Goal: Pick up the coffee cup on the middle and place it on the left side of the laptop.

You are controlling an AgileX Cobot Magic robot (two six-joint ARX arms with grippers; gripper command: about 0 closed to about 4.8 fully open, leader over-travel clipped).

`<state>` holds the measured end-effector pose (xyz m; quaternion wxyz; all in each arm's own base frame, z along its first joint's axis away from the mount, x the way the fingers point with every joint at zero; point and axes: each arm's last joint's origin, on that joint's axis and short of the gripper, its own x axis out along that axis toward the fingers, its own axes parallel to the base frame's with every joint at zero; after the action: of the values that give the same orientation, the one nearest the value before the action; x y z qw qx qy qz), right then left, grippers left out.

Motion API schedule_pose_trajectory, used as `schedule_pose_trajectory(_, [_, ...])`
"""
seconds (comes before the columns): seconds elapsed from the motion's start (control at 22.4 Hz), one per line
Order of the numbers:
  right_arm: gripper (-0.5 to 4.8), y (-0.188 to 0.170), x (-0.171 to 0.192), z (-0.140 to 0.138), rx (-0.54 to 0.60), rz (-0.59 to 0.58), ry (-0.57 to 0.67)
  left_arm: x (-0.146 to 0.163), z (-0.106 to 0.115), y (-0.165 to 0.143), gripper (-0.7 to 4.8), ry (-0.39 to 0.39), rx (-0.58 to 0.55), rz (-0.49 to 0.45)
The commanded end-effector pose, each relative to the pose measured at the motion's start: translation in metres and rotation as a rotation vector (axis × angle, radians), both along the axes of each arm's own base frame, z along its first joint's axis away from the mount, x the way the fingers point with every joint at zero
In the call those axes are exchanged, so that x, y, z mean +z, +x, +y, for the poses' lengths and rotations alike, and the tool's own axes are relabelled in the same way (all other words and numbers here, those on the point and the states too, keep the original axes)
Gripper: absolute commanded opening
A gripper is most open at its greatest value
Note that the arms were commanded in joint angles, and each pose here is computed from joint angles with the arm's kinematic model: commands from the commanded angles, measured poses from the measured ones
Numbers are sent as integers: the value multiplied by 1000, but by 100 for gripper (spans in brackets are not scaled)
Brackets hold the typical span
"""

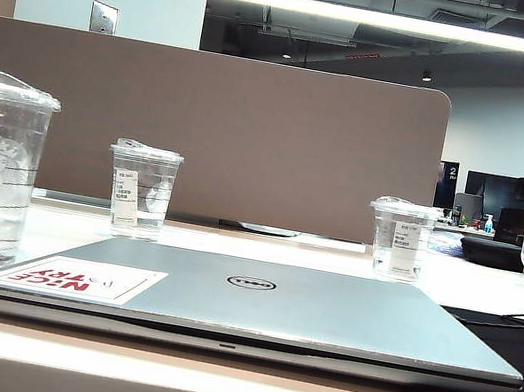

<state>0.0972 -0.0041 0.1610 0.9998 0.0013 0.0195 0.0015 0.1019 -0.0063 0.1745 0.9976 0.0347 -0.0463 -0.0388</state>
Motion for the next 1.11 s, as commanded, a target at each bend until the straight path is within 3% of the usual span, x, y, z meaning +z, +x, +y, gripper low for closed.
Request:
schedule_pose_trajectory(0.04, [-5,0,0,0,2,-15,-2,2,0,0,-4,-3,-4,-14])
schedule_pose_trajectory(0.36, [-5,0,0,0,1,-15,-2,2,2,-4,-4,16,18,-20])
schedule_pose_trajectory(0.53, [-5,0,1,0,1,-15,-1,5,7,-6,-4,-112,63,-54])
schedule_pose_trajectory(1.11, [-5,0,0,0,2,-15,-2,5,4,-6,-4,-112,14,-53])
